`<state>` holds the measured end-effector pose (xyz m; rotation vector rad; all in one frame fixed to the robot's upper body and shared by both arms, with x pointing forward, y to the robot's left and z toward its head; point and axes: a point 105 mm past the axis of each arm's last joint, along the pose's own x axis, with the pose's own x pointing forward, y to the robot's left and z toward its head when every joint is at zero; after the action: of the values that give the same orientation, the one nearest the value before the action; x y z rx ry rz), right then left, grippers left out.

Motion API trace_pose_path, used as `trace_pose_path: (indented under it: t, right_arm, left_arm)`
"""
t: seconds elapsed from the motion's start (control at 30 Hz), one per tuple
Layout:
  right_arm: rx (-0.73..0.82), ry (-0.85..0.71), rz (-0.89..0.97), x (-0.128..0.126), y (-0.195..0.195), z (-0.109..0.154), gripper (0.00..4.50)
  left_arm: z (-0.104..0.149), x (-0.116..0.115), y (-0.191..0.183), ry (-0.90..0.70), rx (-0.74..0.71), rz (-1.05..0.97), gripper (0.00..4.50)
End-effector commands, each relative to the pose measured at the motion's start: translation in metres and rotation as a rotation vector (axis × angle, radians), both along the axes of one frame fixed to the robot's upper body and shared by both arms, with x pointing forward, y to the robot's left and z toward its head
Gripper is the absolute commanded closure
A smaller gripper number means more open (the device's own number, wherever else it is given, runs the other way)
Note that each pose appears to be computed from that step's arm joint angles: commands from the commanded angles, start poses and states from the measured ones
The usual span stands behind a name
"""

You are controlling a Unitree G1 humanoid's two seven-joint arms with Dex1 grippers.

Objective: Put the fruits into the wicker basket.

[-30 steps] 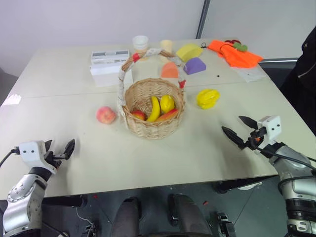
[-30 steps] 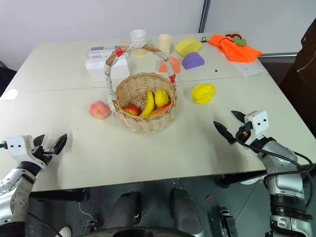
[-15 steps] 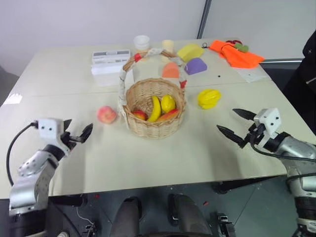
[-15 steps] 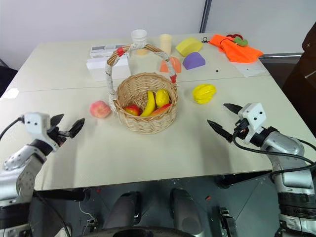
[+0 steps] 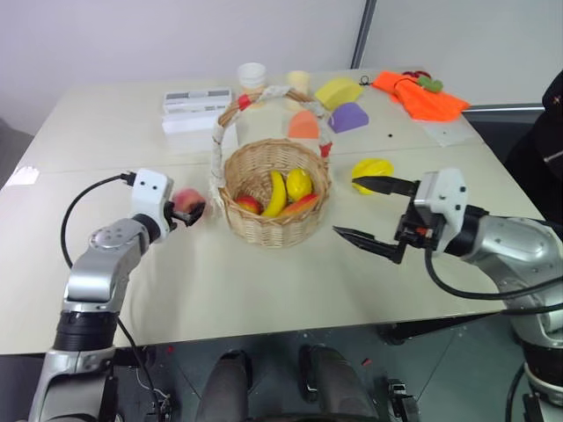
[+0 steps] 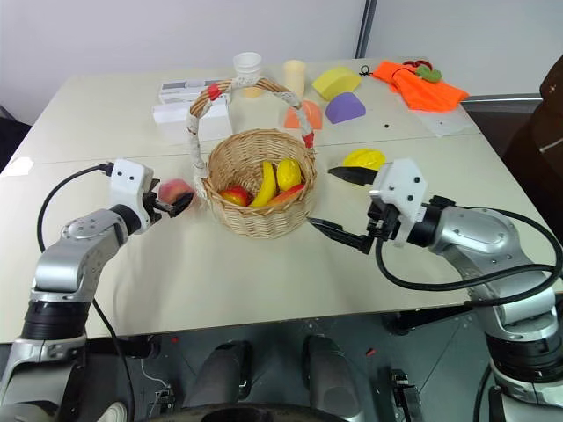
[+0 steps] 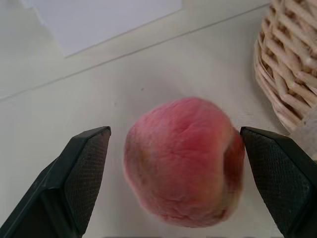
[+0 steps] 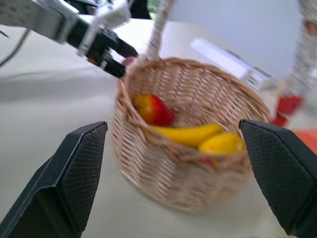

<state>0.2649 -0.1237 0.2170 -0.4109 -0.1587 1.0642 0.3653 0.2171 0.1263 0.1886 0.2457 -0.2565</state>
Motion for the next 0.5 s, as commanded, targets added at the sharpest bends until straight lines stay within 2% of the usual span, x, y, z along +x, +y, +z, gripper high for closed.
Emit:
trace_pose_path:
  t: [0.03, 0.13, 0.17, 0.27, 0.33, 0.43, 0.5]
  right_arm:
    - [0.016, -0.045, 0.016, -0.004, 0.005, 0.010, 0.00]
    - [0.019, -0.051, 0.019, -0.005, 0.006, 0.010, 0.00]
    - [0.021, -0.055, 0.021, -0.005, 0.006, 0.011, 0.00]
    - [0.018, -0.069, 0.023, -0.005, 0.005, 0.014, 0.00]
    - [0.025, -0.077, 0.018, -0.003, 0.004, 0.017, 0.00]
    - [0.039, -0.078, -0.002, 0.000, -0.003, 0.021, 0.00]
    - [0.044, -0.070, -0.017, 0.004, -0.009, 0.020, 0.00]
  left_arm:
    - [0.007, 0.003, 0.002, -0.011, -0.003, 0.031, 0.56]
    - [0.003, 0.003, 0.004, 0.014, -0.002, 0.038, 1.72]
    - [0.001, 0.002, 0.006, 0.021, 0.016, 0.035, 1.91]
    - [0.005, -0.001, 0.014, 0.008, 0.056, 0.041, 1.97]
    - [0.022, -0.007, 0.024, -0.067, 0.043, 0.019, 1.97]
    - [0.052, -0.030, 0.023, -0.177, -0.005, -0.137, 1.97]
    - [0.071, -0.052, 0.009, -0.203, -0.114, -0.301, 1.97]
